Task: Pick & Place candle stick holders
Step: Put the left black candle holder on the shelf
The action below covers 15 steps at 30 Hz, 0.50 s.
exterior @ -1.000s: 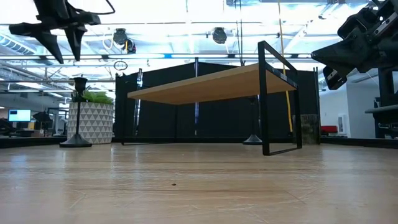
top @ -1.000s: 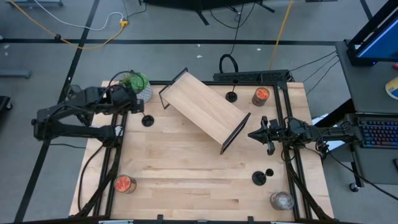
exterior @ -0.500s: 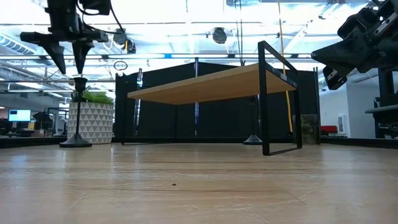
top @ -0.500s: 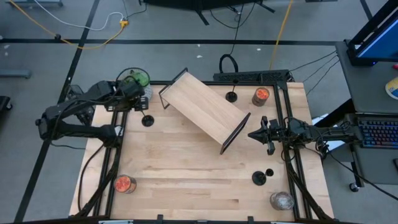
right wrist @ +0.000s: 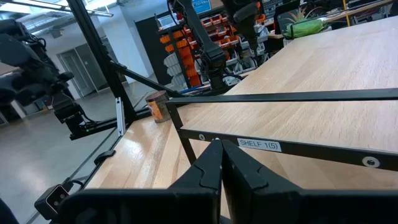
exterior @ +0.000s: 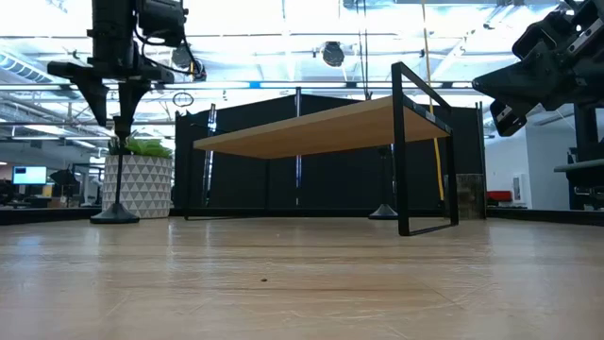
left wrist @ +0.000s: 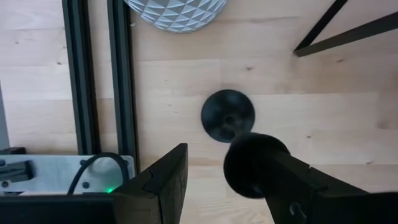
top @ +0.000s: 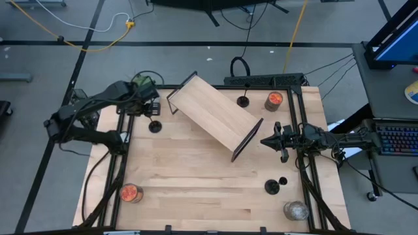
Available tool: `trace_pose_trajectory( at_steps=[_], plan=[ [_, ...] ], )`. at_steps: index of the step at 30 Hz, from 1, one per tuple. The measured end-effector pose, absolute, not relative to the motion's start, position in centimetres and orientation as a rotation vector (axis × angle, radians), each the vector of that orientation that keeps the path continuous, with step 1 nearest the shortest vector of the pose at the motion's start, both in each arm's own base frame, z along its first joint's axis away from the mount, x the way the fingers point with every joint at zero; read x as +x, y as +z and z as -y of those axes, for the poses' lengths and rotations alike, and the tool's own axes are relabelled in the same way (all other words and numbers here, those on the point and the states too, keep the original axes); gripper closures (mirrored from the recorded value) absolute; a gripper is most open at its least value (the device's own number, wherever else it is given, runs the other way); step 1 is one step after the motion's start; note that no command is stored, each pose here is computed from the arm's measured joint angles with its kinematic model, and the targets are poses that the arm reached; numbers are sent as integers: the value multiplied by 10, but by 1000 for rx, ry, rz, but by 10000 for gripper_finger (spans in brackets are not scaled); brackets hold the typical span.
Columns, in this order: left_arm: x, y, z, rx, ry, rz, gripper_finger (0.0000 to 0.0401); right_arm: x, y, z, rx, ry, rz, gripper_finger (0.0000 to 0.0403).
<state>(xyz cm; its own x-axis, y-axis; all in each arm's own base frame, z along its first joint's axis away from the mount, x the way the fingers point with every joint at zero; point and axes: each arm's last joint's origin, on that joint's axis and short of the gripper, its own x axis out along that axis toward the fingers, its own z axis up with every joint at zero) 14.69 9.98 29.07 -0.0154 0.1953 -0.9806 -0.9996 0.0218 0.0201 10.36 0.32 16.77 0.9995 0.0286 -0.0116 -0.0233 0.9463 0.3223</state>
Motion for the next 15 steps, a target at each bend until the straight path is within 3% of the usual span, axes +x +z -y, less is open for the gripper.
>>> trace_pose_trajectory(
  at_steps=[9,15],
  plan=[
    [149,282,-110,-1027,1282,-1200,223,104,168,-3,328,26,-16,403],
    [150,280,-115,-1022,1259,-1224,297,104,168,-3,328,26,-16,403]
  ],
)
